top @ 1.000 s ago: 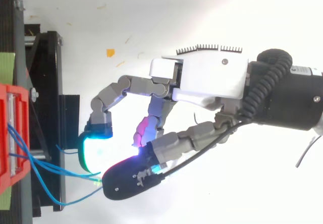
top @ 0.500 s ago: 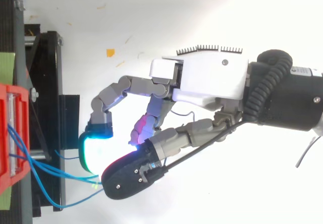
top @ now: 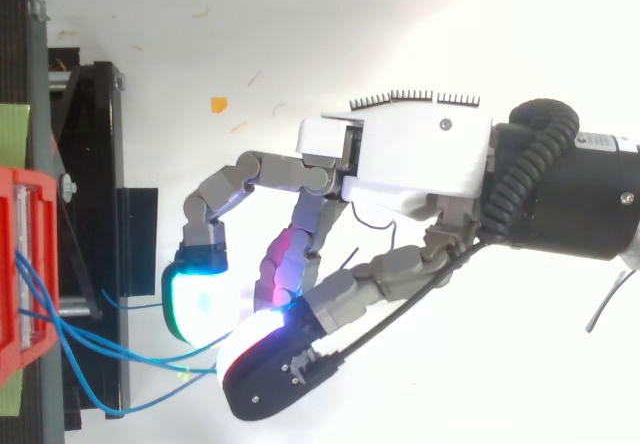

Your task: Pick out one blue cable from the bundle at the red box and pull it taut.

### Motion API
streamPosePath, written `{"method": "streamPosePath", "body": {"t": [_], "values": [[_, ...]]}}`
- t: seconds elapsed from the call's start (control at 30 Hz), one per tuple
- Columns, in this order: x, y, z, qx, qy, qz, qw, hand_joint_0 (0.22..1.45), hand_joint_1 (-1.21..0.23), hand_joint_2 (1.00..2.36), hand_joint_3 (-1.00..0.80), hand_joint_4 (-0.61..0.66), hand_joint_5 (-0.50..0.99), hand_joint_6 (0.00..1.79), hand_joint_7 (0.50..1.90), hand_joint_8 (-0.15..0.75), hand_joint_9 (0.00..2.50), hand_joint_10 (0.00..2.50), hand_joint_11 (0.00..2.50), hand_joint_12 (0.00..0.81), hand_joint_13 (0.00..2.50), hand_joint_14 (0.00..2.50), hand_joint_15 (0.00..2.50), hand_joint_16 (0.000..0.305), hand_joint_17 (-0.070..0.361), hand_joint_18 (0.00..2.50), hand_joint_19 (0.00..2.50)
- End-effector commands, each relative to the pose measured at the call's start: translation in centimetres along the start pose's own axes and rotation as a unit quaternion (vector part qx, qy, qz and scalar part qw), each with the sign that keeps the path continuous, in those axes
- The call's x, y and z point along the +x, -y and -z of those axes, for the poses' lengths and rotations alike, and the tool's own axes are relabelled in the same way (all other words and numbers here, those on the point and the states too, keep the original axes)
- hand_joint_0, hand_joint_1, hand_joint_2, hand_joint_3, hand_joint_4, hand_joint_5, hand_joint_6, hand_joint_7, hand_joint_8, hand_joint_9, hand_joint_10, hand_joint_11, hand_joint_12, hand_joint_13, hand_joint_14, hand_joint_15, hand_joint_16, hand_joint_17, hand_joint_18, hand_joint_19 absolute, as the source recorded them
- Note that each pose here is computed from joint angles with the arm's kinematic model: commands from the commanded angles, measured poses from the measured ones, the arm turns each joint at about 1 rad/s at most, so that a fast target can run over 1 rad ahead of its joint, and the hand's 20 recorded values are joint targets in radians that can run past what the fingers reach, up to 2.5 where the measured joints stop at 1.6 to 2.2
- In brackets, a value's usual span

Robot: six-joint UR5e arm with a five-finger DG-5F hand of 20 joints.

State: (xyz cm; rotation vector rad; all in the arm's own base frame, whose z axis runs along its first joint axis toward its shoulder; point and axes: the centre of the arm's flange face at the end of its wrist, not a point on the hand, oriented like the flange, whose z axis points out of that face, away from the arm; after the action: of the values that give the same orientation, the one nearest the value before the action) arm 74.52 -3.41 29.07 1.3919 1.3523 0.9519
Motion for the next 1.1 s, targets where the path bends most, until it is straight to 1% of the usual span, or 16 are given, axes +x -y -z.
{"method": "streamPosePath", "body": {"t": [0.0,0.1,0.23,0.3,0.4,0.57,0.6,0.63,0.67,0.7,0.73,0.77,0.8,0.9,0.97,1.07], "values": [[0.0,0.1,0.0,0.0,0.0,0.0,1.0,0.61,-0.84,1.0,-0.48,-0.08,-0.07,0.87,1.04,0.236,1.4,0.03,0.89,0.344,0.99,0.03,0.64,0.047,0.106,0.76,0.63],[0.0,0.0,0.0,0.0,0.0,0.0,1.0,0.62,-0.85,1.01,-0.34,-0.12,-0.06,0.9,1.0,0.235,1.45,0.03,0.91,0.343,1.03,0.03,0.65,0.047,0.106,0.79,0.63],[0.0,0.1,0.0,0.001,0.001,0.0,1.0,0.59,-0.86,1.02,-0.22,-0.17,-0.04,0.9,1.01,0.234,1.51,0.04,0.92,0.343,1.06,0.03,0.65,0.048,0.107,0.81,0.65],[0.0,0.1,0.0,0.001,0.0,0.0,1.0,0.58,-0.86,1.02,-0.17,-0.18,-0.02,0.89,1.01,0.245,1.59,0.04,0.87,0.367,1.14,0.03,0.65,0.055,0.123,0.9,0.63],[0.0,0.1,0.0,0.001,0.001,0.0,1.0,0.58,-0.85,1.01,-0.14,-0.2,-0.01,0.88,1.01,0.256,1.64,0.03,0.84,0.391,1.19,0.02,0.63,0.062,0.139,0.98,0.6],[0.1,0.1,0.0,0.002,0.0,0.001,1.0,0.58,-0.83,1.01,-0.14,-0.21,0.0,0.87,1.01,0.269,1.66,0.03,0.83,0.415,1.22,0.02,0.62,0.066,0.148,1.0,0.59],[0.1,0.1,0.0,0.002,0.0,0.001,1.0,0.56,-0.8,1.07,-0.16,-0.22,0.0,0.87,1.01,0.267,1.66,0.03,0.82,0.417,1.22,0.02,0.62,0.067,0.15,1.0,0.59],[0.1,0.1,0.0,0.002,0.0,0.001,1.0,0.56,-0.79,1.09,-0.17,-0.22,0.0,0.87,1.01,0.271,1.66,0.03,0.81,0.422,1.21,0.02,0.61,0.067,0.15,0.99,0.59],[0.1,0.1,0.0,0.002,0.001,0.001,1.0,0.56,-0.75,1.08,-0.18,-0.2,-0.01,0.87,0.99,0.27,1.65,0.03,0.82,0.419,1.2,0.02,0.61,0.067,0.151,0.99,0.59],[0.2,0.1,0.0,0.002,0.0,0.001,1.0,0.56,-0.74,1.07,-0.19,-0.2,-0.01,0.87,0.99,0.276,1.63,0.03,0.81,0.418,1.19,0.02,0.61,0.068,0.153,0.99,0.58],[0.1,0.1,0.0,0.002,0.001,0.001,1.0,0.56,-0.73,1.07,-0.2,-0.19,-0.01,0.87,0.99,0.281,1.61,0.03,0.8,0.42,1.19,0.02,0.61,0.068,0.154,0.99,0.58],[0.2,0.3,0.1,0.004,0.001,0.002,1.0,0.57,-0.7,1.0,-0.22,-0.16,-0.02,0.87,0.99,0.288,1.59,0.03,0.8,0.422,1.17,0.02,0.62,0.068,0.153,0.95,0.59],[0.2,0.4,0.1,0.005,0.001,0.002,1.0,0.57,-0.64,1.0,-0.23,-0.13,-0.02,0.87,1.0,0.292,1.57,0.03,0.81,0.426,1.16,0.02,0.62,0.068,0.153,0.93,0.6],[0.2,0.7,0.1,0.008,0.001,0.003,1.0,0.57,-0.59,1.0,-0.24,-0.11,-0.03,0.86,1.02,0.295,1.57,0.03,0.82,0.426,1.15,0.02,0.62,0.069,0.154,0.91,0.6],[0.2,1.0,0.2,0.011,0.0,0.004,0.9999,0.57,-0.59,1.0,-0.24,-0.11,-0.03,0.86,1.02,0.297,1.56,0.03,0.82,0.426,1.15,0.02,0.62,0.068,0.154,0.91,0.61],[0.2,0.9,0.2,0.01,0.0,0.003,0.9999,0.57,-0.57,1.01,-0.26,-0.09,-0.03,0.86,1.03,0.297,1.56,0.03,0.83,0.425,1.14,0.02,0.62,0.068,0.152,0.91,0.61]]}}
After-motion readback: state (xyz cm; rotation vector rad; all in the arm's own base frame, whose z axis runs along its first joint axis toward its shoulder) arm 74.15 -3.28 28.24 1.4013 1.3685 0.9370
